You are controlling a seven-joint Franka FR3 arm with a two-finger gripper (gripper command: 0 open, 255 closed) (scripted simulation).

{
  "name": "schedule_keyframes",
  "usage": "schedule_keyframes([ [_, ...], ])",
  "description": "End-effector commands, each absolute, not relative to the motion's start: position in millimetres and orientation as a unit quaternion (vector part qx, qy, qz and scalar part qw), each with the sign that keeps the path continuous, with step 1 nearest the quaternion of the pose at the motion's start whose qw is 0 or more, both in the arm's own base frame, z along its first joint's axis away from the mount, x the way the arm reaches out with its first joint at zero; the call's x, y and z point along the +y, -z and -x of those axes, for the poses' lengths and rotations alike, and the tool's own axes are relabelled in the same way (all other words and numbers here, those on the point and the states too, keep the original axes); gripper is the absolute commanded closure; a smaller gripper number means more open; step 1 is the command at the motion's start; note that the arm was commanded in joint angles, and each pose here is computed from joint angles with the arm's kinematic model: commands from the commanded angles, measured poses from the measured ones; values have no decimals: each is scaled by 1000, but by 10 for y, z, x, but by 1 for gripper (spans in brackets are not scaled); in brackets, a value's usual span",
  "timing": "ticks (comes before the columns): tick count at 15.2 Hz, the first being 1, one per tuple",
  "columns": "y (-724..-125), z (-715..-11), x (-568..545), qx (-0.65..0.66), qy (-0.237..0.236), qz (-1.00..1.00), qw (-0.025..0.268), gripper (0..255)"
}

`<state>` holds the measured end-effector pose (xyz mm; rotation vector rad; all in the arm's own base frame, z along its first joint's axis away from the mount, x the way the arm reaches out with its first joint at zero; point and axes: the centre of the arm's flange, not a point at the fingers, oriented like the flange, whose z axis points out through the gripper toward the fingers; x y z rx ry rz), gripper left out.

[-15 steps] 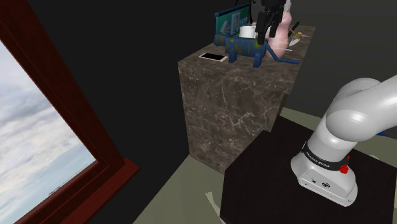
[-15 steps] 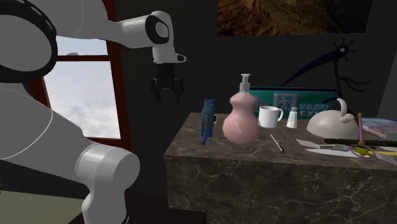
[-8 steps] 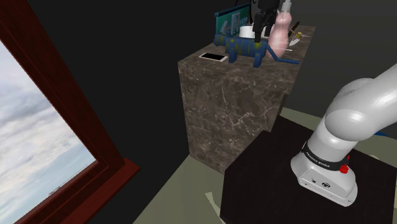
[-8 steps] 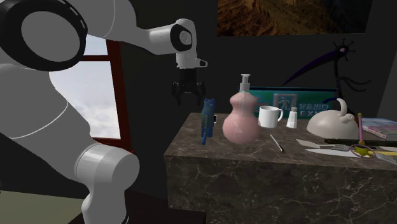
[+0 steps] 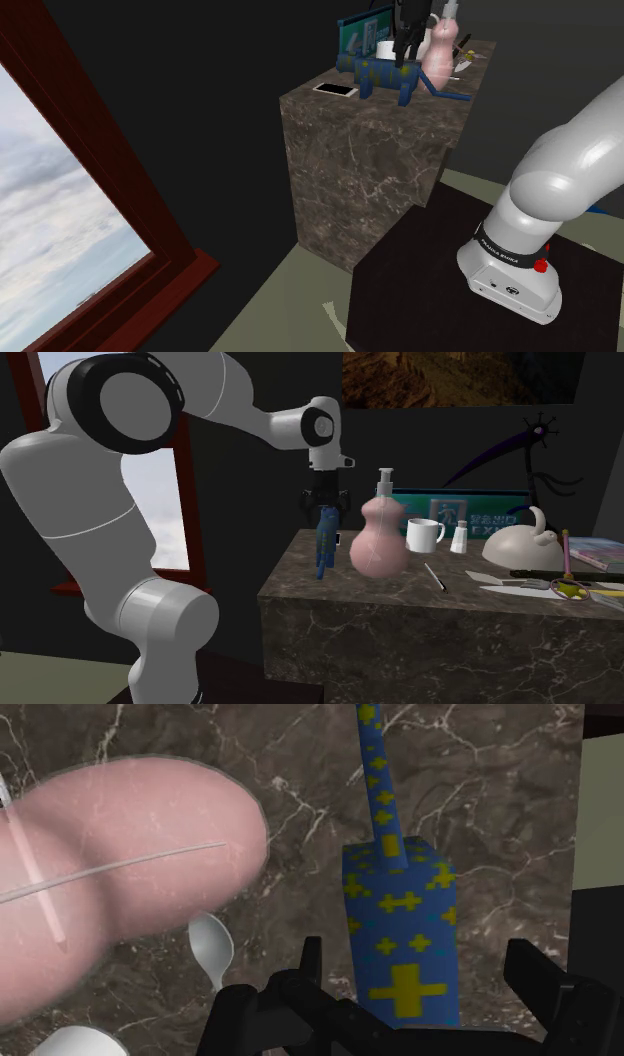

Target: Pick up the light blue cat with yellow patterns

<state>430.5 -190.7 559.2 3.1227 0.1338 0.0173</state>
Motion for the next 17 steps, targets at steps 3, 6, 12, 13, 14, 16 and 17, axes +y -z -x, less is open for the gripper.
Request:
schedule_keyframes([
  [3, -5391, -4311, -1936, 43, -6, -999, 8, 0],
  [6, -5255, -4311, -1936, 43, -6, -999, 8, 0],
  [12, -5256, -4309, -1941, 43, -6, -999, 8, 255],
  [13, -5258, -4309, -1940, 43, -6, -999, 8, 255],
  [14, -5257, -4310, -1940, 43, -6, -999, 8, 255],
  [16, -5258, -4310, -1940, 43, -6, -999, 8, 255],
  [17, -5257, -4309, -1939, 43, -6, -999, 8, 255],
])
